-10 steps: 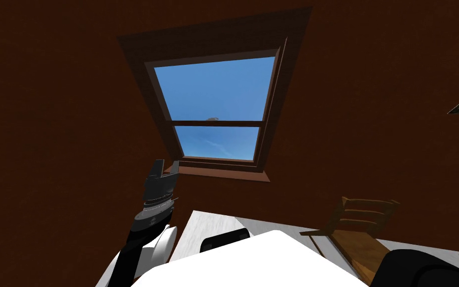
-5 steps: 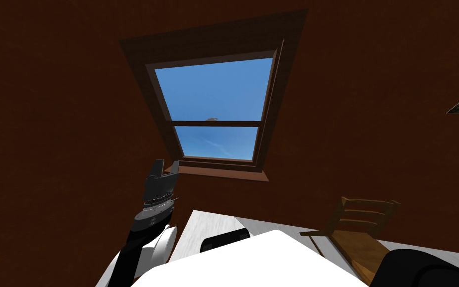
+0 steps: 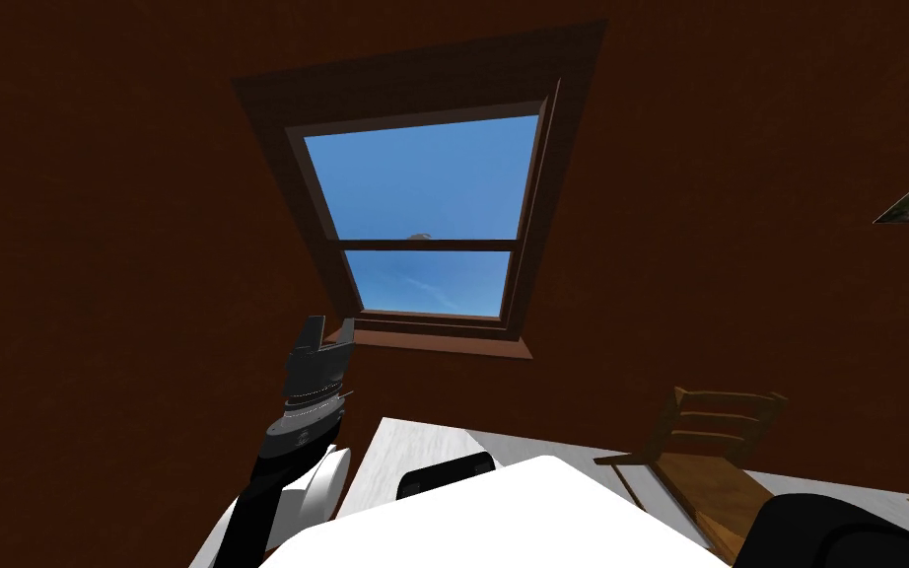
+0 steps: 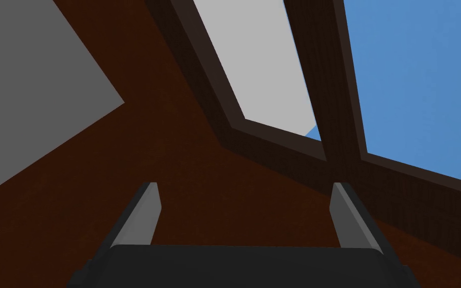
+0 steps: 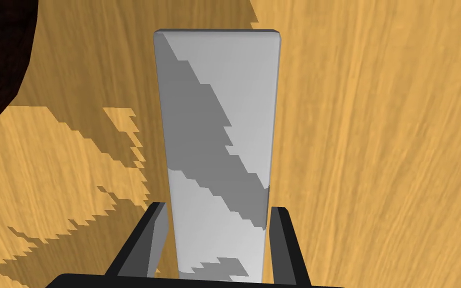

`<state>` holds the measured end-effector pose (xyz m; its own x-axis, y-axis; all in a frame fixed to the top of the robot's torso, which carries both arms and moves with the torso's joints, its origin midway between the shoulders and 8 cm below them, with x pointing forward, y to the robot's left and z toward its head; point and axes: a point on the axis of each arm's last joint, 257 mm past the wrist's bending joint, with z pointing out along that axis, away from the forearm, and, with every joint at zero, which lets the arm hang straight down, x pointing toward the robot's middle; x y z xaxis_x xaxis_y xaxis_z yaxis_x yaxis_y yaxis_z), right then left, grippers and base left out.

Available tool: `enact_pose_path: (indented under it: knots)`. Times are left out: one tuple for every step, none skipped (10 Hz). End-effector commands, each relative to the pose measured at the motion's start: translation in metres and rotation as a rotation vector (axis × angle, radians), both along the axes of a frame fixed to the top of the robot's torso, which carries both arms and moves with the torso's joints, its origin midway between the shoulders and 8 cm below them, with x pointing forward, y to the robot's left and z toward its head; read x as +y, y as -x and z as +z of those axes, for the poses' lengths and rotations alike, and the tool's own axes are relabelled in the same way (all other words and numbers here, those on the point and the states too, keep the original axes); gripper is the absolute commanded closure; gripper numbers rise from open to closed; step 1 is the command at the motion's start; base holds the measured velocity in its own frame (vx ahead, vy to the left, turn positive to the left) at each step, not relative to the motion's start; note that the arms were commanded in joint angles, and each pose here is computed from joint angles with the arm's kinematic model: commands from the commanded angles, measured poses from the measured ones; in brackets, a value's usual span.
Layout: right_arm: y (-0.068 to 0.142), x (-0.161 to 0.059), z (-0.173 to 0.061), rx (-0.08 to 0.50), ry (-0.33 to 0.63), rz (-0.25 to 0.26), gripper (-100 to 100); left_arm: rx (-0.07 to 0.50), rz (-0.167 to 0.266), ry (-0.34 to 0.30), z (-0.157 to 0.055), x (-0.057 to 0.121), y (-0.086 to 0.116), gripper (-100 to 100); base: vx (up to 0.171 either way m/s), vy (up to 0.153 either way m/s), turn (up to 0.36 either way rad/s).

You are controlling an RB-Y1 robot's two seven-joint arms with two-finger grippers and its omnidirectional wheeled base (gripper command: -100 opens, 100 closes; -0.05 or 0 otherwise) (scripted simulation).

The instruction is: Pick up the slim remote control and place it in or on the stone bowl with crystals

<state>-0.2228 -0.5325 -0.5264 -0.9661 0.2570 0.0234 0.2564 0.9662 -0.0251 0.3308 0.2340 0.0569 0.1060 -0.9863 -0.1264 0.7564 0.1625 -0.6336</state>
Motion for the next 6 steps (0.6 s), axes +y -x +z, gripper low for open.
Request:
enact_pose_path:
  knots:
    - [0.000,-0.006,0.008,-0.001,-0.003,0.003,100,0.000,0.000,0.000,0.000,0.000,0.000,0,0.027,0.034,-0.031]
    - [0.000,-0.004,0.005,0.000,-0.001,0.002,100,0.000,0.000,0.000,0.000,0.000,0.000,0,0.011,0.013,-0.006]
    - [0.000,-0.005,0.005,-0.001,-0.002,0.001,0,0.000,0.000,0.000,0.000,0.000,0.000,0,0.000,0.000,0.000]
    - [0.005,-0.019,0.017,0.012,0.009,0.014,100,0.000,0.000,0.000,0.000,0.000,0.000,0,0.020,0.043,-0.064]
    - [0.006,-0.024,0.021,0.014,0.012,0.018,100,0.000,0.000,0.000,0.000,0.000,0.000,0,0.022,0.060,-0.066]
    - [0.005,-0.029,0.025,0.015,0.015,0.022,100,0.000,0.000,0.000,0.000,0.000,0.000,0,0.021,0.053,-0.040]
